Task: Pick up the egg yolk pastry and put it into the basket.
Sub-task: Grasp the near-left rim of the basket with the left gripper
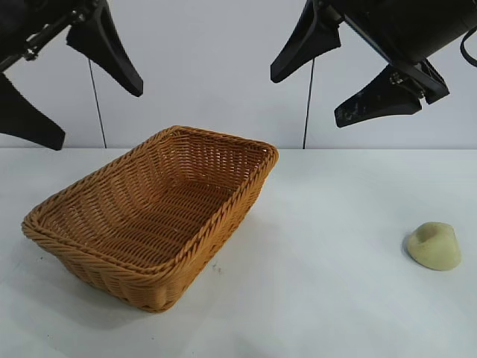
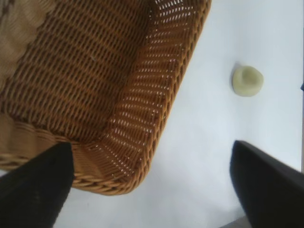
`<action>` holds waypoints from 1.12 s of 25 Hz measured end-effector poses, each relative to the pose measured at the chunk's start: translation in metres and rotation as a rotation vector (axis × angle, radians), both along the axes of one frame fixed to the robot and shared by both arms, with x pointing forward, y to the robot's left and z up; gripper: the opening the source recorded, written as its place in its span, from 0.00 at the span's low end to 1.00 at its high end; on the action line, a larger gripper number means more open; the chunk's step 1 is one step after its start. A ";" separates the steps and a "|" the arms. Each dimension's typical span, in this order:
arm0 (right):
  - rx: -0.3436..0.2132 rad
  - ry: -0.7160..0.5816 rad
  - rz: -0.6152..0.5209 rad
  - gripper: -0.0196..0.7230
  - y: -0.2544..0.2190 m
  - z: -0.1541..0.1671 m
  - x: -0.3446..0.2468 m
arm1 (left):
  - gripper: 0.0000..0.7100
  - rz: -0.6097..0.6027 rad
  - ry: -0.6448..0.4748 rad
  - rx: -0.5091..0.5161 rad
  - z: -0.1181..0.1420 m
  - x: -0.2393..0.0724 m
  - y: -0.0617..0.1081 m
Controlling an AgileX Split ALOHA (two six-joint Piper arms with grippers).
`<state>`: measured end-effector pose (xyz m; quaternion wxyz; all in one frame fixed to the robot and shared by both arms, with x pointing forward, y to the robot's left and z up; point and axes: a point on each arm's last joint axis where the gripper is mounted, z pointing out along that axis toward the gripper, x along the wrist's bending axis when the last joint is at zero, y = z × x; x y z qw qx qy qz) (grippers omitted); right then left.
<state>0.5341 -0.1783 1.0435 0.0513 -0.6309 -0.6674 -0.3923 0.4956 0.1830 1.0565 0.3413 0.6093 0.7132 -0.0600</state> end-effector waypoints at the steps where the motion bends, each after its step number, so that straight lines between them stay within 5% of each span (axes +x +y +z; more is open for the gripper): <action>1: 0.000 0.000 0.000 0.90 0.000 0.000 0.000 | 0.91 0.015 0.009 -0.006 0.001 -0.007 0.000; 8: 0.000 0.000 0.000 0.90 0.000 0.000 0.000 | 0.91 0.148 0.081 0.027 -0.002 -0.035 -0.011; 15: 0.000 0.000 0.000 0.90 0.000 0.000 0.000 | 0.91 0.470 0.182 0.062 -0.030 -0.019 -0.018; 28: 0.000 0.001 0.001 0.90 0.000 0.000 0.000 | 0.91 0.676 0.363 0.079 -0.096 0.007 -0.032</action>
